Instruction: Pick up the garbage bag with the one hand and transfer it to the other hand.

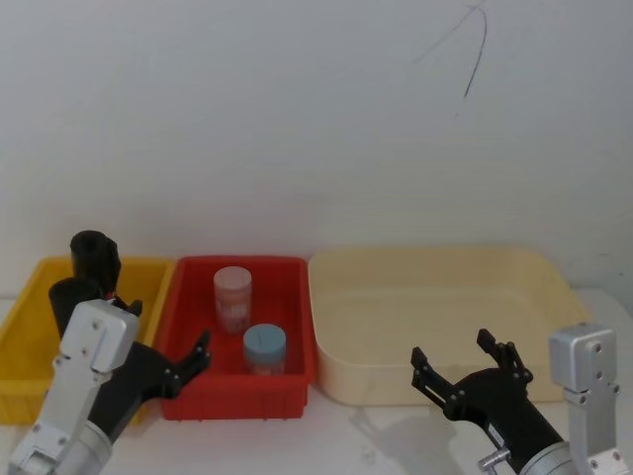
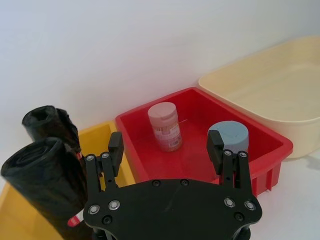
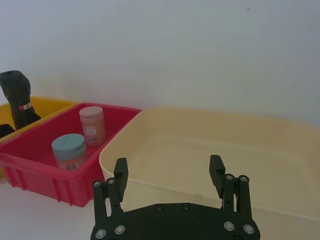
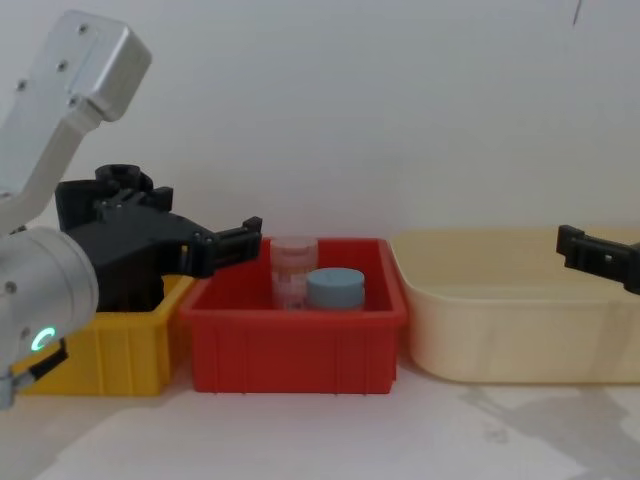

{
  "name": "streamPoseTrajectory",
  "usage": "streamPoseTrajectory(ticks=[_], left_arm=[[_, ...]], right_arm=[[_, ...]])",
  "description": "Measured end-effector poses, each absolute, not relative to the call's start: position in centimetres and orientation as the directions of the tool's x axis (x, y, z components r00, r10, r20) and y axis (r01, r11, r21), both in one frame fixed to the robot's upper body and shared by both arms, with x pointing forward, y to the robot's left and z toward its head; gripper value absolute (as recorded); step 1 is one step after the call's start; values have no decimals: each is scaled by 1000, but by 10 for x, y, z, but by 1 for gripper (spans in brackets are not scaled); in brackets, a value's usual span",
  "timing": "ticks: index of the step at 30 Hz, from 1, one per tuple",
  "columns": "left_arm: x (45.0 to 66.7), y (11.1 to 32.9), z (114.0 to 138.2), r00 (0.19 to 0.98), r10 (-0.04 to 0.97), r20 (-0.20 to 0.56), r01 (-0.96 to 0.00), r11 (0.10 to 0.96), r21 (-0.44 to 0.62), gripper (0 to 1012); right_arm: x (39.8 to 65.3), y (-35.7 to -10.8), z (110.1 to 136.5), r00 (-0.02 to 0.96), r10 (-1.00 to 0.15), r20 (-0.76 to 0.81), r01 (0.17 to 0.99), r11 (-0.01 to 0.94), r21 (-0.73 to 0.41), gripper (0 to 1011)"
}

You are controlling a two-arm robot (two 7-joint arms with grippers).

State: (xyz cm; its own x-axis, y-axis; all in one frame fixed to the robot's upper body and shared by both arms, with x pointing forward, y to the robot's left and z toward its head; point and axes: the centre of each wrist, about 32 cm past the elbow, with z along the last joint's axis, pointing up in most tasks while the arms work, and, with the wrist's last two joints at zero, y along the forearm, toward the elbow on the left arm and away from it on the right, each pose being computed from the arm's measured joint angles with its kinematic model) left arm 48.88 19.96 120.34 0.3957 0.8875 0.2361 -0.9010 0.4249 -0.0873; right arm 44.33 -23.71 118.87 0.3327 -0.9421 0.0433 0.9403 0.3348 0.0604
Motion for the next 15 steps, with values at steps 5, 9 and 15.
streamPoseTrajectory(ticks=[5,9,15], left_arm=[[480,204,1201,383,898,217,-909,408,-85,1000],[472,208,1199,375,907,194,-915,395,-79,1000],[458,217,1198,366,917,161,-922,380,-70,1000]], right_arm=[[443,-237,1189,333,-942,43,940,335,60,1000],[443,-237,1189,333,-942,43,940,335,60,1000],[443,-237,1189,333,-942,43,940,335,60,1000]])
